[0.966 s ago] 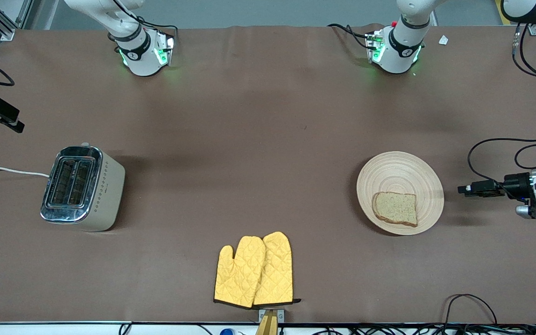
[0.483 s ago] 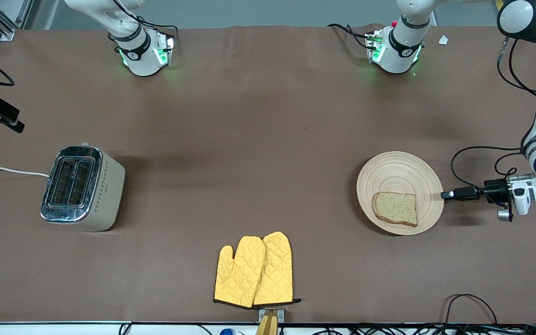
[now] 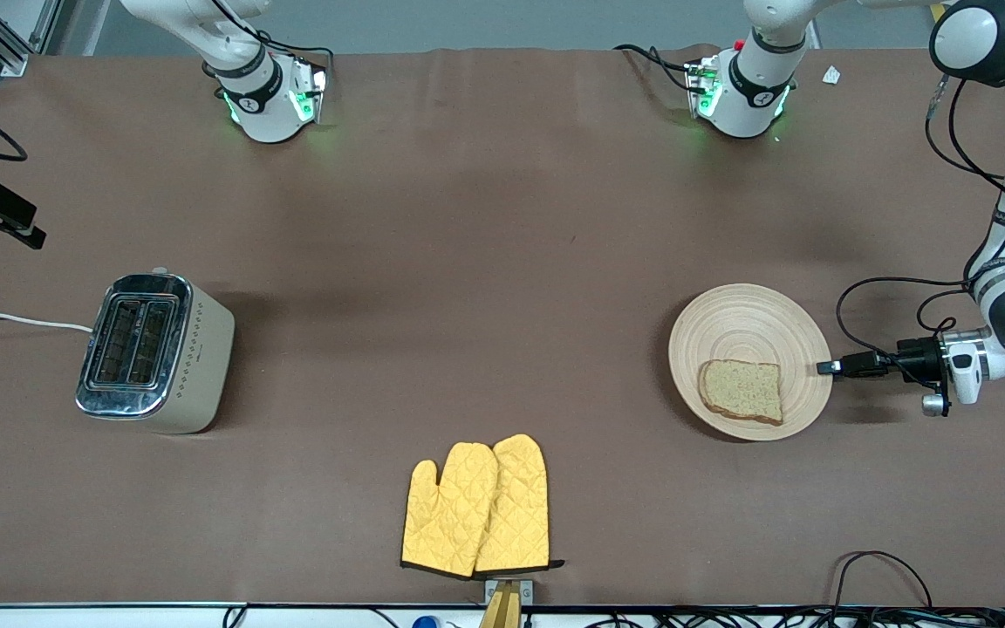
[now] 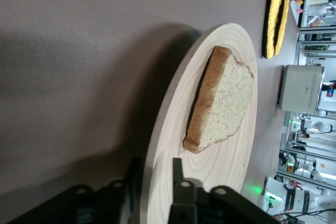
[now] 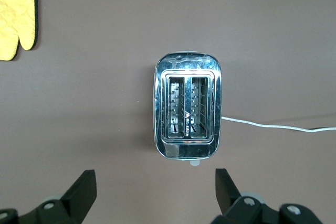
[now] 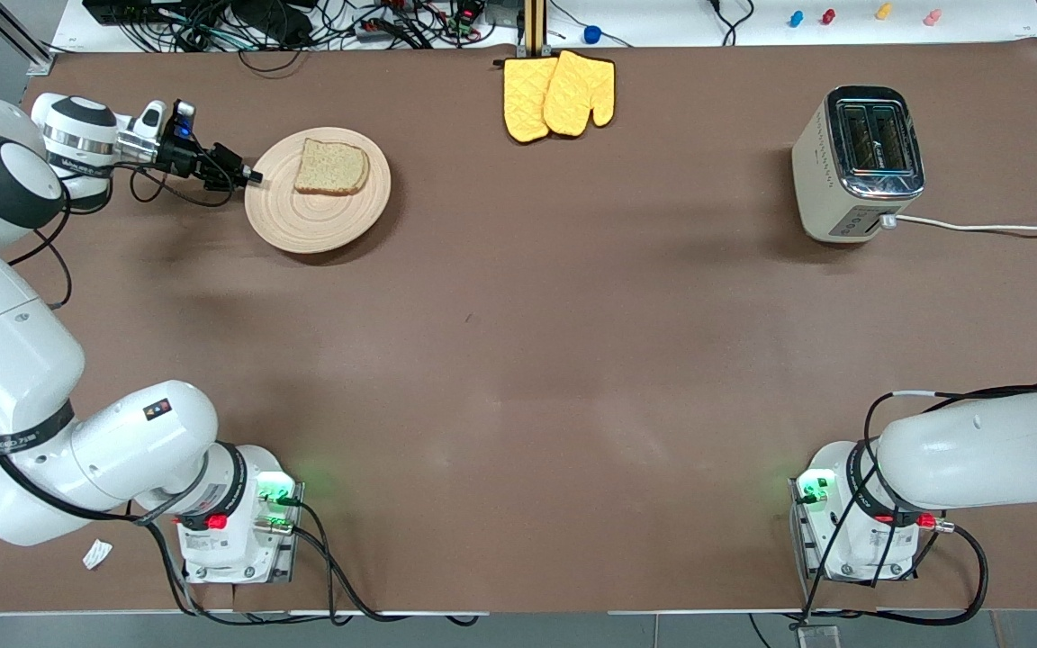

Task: Move plate and put bread in toaster
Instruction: 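Grip the wooden plate's rim with the left gripper, then slide the wooden plate with the left gripper toward the table's middle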

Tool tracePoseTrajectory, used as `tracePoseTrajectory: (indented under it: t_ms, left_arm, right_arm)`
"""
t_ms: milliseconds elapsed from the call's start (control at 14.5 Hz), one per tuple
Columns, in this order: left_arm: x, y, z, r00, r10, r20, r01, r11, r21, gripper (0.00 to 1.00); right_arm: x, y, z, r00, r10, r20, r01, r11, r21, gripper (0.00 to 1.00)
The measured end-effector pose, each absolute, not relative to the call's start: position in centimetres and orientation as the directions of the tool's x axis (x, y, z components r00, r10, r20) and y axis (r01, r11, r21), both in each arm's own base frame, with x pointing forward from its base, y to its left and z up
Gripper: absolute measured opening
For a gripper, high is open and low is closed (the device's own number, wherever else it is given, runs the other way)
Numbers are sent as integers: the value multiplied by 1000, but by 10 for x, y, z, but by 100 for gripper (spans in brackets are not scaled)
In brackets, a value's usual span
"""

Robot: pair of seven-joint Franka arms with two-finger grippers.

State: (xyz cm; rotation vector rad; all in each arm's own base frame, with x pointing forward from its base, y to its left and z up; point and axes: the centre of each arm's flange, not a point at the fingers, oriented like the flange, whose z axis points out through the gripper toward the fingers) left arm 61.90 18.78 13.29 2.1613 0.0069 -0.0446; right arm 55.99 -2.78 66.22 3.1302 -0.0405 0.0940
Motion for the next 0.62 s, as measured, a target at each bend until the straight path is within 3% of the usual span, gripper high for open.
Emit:
tracePoseTrajectory:
  t_ms: [138,207,621]
  left_arm:
    - [618,187,127,999,-19,-28,13,-551,834,20]
    - [617,186,127,999,-27,-19,2,-543,840,11]
    - [635,130,142,991,-119,63,-111,-460,881,9]
  right_arm:
    - [560,-28,662,998,-26,60,-26,-1000,9,100]
    - [560,-28,662,998,-26,60,-26,-1000,9,100]
    - [560,-28,662,998,-25,60,-26,-1000,9,100]
